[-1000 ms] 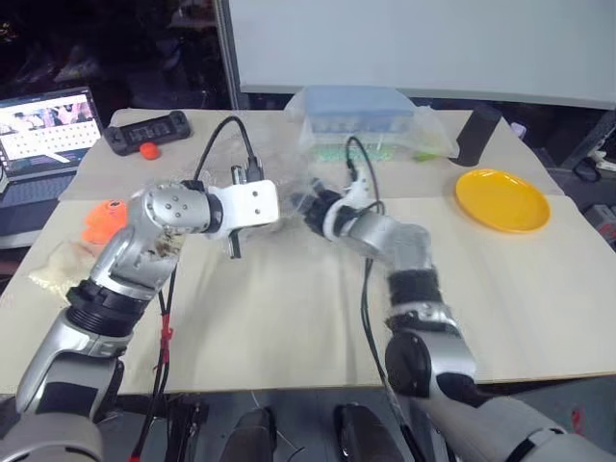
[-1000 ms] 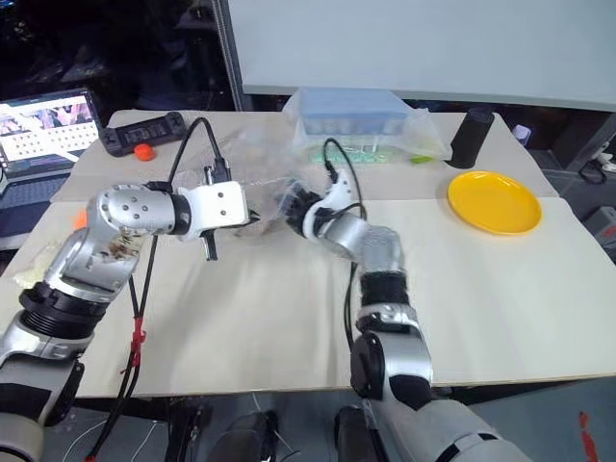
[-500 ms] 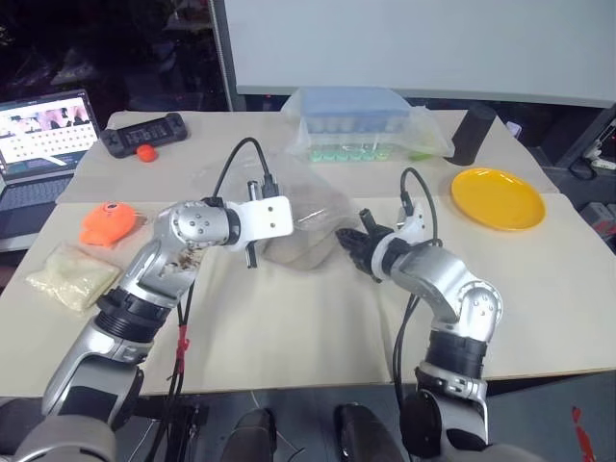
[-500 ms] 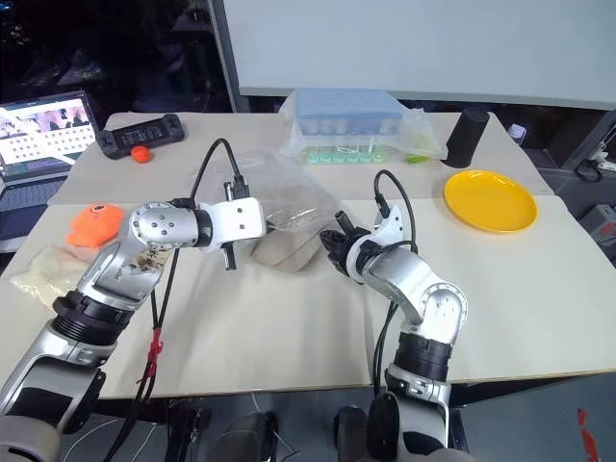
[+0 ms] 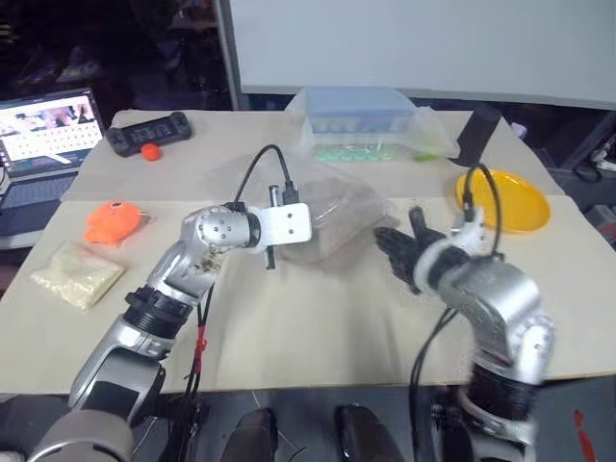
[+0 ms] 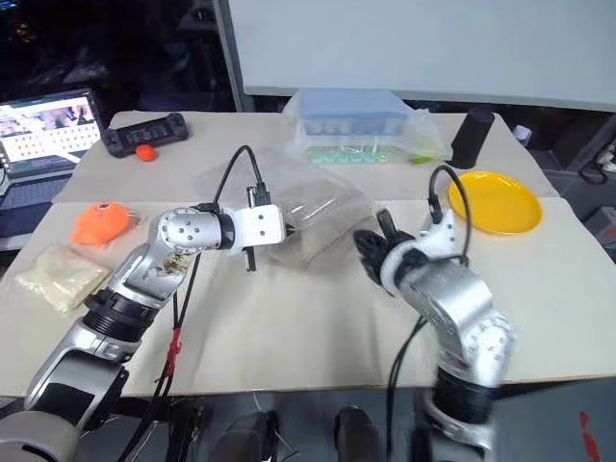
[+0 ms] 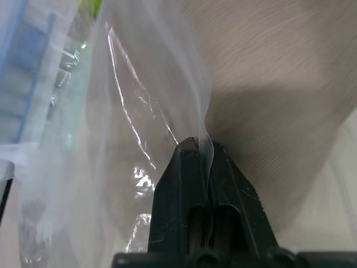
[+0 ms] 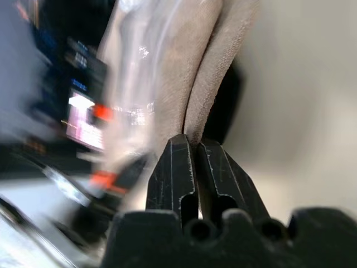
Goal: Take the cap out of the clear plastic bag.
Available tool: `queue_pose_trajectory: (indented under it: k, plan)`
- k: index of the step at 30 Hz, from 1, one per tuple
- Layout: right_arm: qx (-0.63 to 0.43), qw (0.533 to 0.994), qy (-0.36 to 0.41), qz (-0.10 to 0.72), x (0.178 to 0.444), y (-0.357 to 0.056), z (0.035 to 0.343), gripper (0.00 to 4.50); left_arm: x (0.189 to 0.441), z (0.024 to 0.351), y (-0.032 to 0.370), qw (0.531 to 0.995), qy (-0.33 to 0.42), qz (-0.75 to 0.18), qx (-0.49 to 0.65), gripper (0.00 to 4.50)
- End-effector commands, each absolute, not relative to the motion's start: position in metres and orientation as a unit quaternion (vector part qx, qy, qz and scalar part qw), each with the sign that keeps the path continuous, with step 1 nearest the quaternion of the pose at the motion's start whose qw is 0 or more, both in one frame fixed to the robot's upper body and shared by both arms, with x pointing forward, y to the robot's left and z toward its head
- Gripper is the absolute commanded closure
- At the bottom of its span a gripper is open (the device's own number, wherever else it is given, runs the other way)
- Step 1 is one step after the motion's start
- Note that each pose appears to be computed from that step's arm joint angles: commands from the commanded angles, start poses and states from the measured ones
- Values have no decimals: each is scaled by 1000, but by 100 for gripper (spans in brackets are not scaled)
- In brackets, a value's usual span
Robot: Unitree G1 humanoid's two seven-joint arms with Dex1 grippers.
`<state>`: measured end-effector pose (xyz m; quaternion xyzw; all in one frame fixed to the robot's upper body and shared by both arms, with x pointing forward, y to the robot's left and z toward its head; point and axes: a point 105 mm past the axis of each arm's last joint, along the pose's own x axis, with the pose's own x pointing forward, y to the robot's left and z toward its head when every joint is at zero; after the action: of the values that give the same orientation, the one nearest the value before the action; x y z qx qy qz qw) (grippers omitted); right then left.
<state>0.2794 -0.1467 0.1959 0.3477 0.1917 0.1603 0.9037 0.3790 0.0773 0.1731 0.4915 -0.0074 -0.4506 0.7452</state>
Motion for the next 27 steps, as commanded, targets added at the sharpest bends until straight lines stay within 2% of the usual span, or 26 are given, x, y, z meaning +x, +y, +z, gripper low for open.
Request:
queue_pose_trajectory:
  k: [1, 5, 8, 12, 14, 17, 19, 22, 24, 27]
  plan:
    - [199, 923, 131, 301, 248, -153, 236, 446, 386, 192, 74, 741, -41, -439, 506, 450]
    - [72, 922, 193, 328, 226, -183, 245, 446, 390, 191, 72, 736, -46, -442, 510, 450]
    - [-4, 907, 246, 343, 198, -199, 257, 446, 388, 187, 72, 731, -47, -448, 513, 450]
    - [-9, 899, 218, 380, 180, -207, 294, 446, 386, 183, 72, 728, -48, -451, 514, 450]
    - [9, 898, 193, 395, 181, -208, 305, 446, 386, 183, 71, 728, -49, -451, 515, 450]
    - [40, 897, 189, 397, 192, -204, 293, 446, 386, 184, 71, 728, -52, -447, 518, 450]
    - [58, 889, 156, 426, 190, -200, 298, 446, 386, 184, 74, 726, -52, -443, 523, 450]
    - [80, 886, 65, 452, 184, -210, 334, 446, 385, 183, 80, 724, -47, -441, 529, 450]
    - [43, 920, -16, 390, 184, -230, 365, 446, 384, 179, 85, 720, -40, -439, 537, 450]
    - [85, 936, -97, 326, 181, -271, 406, 446, 383, 170, 92, 711, -32, -436, 552, 450]
